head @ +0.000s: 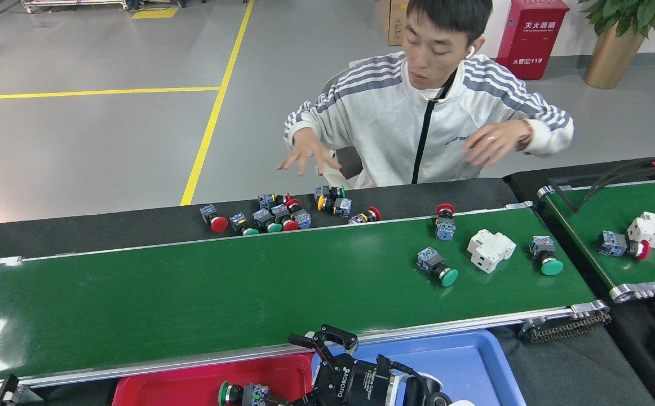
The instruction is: Pick switch part from conveyor to tray
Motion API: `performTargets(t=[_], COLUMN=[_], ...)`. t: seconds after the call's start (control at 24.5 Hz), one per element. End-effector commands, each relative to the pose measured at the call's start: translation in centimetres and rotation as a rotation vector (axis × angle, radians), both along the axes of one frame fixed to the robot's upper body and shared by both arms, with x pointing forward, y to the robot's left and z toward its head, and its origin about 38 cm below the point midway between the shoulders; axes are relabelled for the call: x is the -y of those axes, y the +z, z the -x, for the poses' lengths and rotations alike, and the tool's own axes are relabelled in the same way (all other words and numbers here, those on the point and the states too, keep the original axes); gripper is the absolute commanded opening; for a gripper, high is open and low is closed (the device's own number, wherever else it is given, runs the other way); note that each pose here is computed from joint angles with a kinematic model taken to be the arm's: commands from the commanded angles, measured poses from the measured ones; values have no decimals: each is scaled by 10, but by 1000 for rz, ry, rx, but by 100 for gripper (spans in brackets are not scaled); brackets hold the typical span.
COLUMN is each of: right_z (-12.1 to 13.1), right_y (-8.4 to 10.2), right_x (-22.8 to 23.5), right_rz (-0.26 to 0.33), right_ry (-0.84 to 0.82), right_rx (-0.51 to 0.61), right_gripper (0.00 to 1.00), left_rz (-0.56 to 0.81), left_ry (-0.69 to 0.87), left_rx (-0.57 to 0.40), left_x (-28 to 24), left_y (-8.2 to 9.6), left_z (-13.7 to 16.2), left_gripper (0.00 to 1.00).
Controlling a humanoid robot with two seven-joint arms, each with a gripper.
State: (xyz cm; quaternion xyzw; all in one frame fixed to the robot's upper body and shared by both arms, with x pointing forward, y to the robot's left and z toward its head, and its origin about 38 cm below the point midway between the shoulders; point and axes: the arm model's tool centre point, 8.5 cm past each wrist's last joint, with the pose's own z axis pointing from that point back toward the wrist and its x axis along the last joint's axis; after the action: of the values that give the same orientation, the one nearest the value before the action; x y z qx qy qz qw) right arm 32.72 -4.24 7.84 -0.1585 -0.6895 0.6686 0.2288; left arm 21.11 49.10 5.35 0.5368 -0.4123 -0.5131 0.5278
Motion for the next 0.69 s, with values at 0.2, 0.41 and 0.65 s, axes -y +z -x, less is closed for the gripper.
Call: performTargets(t=[0.2, 0.41, 0.65], right_z=[7, 24, -7], right_y=[-18, -38, -19], right_x=[195, 220, 188], right_rz=[-124, -80, -50], right_ry=[-878, -969, -855], right_rx=[44, -8, -8], right_gripper=[98, 98, 98], left_rz=[-11, -13, -14], left_ry=[-9, -10, -12], left_rx=[14, 14, 13], left_x=[-1, -2, -1], left_y=[6, 6, 7], left_z=[-2, -2, -2], left_gripper=[100, 100, 100])
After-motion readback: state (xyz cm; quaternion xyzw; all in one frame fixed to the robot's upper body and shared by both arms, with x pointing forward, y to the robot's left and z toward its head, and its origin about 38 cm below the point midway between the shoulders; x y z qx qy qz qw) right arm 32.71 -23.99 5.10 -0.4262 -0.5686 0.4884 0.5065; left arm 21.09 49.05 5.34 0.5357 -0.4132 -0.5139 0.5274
